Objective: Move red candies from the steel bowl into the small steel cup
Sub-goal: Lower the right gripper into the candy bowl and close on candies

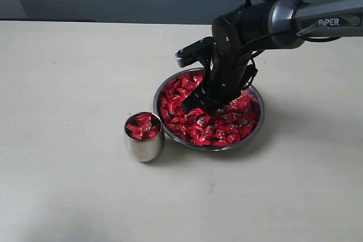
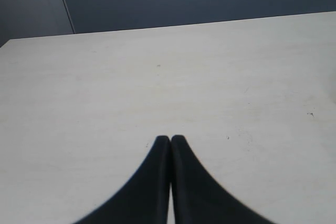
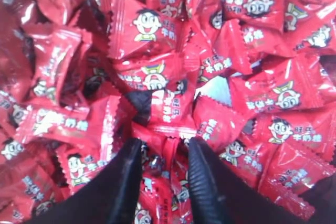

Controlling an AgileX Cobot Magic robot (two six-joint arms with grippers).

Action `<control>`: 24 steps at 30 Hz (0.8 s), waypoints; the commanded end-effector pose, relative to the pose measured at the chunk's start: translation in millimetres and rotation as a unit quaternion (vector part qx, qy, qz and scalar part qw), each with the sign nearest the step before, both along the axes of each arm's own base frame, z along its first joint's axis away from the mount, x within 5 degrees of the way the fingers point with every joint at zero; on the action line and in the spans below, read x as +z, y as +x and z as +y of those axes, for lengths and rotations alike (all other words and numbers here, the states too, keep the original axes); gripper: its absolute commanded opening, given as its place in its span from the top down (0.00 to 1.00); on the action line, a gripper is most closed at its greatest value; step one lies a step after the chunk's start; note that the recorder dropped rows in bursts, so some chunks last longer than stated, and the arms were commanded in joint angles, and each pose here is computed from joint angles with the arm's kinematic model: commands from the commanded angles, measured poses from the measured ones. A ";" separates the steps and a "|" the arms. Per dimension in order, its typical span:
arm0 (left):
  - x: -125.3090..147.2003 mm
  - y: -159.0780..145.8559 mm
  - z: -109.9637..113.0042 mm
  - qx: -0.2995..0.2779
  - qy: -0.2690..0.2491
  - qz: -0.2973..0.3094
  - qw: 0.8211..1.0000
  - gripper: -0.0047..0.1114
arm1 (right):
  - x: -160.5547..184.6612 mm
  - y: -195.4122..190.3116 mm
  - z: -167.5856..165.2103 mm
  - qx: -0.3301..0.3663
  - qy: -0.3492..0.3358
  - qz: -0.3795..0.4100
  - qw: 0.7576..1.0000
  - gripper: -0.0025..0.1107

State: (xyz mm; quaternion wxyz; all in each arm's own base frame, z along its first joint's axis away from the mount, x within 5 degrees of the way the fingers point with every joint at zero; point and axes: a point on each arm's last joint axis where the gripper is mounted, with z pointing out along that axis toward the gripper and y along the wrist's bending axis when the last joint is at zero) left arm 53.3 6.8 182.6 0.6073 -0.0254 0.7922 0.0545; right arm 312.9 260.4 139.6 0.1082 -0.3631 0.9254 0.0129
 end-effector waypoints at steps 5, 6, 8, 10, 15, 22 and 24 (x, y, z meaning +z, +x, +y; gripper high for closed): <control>0.5 0.0 -0.2 -0.002 0.001 -0.006 1.000 0.96 | 1.6 4.0 -3.2 0.011 -0.010 -0.015 1.000 0.70; 0.5 0.0 -0.2 -0.002 0.001 -0.006 1.000 0.96 | 1.6 4.1 -3.3 0.012 -0.010 -0.015 1.000 0.70; 0.5 0.0 -0.2 -0.002 0.001 -0.006 1.000 0.96 | 3.1 4.0 -3.4 0.012 -0.009 -0.017 1.000 0.70; 0.5 0.0 -0.2 -0.002 0.001 -0.006 1.000 0.96 | 3.4 4.4 -3.0 0.012 -0.007 -0.019 1.000 0.70; 0.5 0.0 -0.2 -0.002 0.001 -0.006 1.000 0.96 | 4.0 3.3 -1.3 0.003 0.005 -0.013 1.000 0.70; 0.5 0.0 -0.2 -0.002 0.001 -0.006 1.000 0.96 | 5.4 2.4 3.1 -0.014 0.035 -0.007 0.999 0.70; 0.5 0.0 -0.2 -0.002 0.001 -0.006 1.000 0.96 | 5.6 3.2 3.5 -0.013 0.036 -0.011 0.999 0.70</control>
